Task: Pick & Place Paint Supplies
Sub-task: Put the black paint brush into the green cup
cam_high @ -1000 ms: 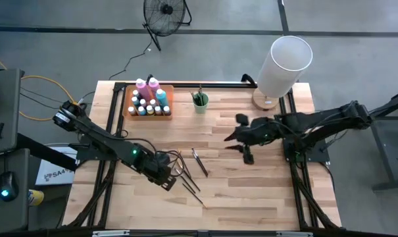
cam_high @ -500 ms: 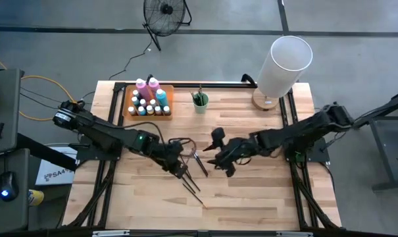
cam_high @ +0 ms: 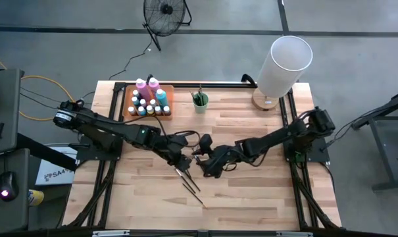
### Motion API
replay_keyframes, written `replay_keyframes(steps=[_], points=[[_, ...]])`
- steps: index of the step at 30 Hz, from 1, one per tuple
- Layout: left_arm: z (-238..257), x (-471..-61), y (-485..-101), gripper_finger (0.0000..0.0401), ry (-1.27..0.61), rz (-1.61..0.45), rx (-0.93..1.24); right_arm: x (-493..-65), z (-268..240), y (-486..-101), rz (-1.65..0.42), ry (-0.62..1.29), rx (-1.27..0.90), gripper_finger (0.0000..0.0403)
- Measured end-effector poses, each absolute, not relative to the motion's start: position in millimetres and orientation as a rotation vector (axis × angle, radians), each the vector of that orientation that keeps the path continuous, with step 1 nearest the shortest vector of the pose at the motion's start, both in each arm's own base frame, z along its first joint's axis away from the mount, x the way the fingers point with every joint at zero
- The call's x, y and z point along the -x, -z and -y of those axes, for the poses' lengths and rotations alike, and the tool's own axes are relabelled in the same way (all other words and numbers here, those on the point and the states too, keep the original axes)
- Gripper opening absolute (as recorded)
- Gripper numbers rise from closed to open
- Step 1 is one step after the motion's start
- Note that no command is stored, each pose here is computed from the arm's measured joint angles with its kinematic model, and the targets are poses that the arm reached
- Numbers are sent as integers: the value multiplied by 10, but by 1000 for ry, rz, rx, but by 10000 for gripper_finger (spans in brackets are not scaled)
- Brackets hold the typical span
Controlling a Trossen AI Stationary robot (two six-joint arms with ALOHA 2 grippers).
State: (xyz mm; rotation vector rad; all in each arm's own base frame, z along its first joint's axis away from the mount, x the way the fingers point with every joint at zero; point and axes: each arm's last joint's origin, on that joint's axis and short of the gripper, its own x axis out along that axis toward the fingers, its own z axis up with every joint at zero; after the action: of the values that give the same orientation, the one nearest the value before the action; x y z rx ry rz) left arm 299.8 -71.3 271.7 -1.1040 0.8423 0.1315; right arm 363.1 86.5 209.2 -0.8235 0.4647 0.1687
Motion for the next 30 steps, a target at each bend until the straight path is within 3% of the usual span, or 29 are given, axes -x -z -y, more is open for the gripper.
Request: replay_keyframes(steps=[7, 15, 30], points=[[719, -3017, -2742, 0, -109, -815, 1108, -3694, -842, -2027, -447, -144, 853, 172], [717, -3015, -2738, 0, -119, -814, 1106, -3663, -880, -2097, -436, -119, 847, 19], [717, -3009, -2746, 7, -86, -814, 1047, -3598, -882, -2049, -536, -55, 726, 6]])
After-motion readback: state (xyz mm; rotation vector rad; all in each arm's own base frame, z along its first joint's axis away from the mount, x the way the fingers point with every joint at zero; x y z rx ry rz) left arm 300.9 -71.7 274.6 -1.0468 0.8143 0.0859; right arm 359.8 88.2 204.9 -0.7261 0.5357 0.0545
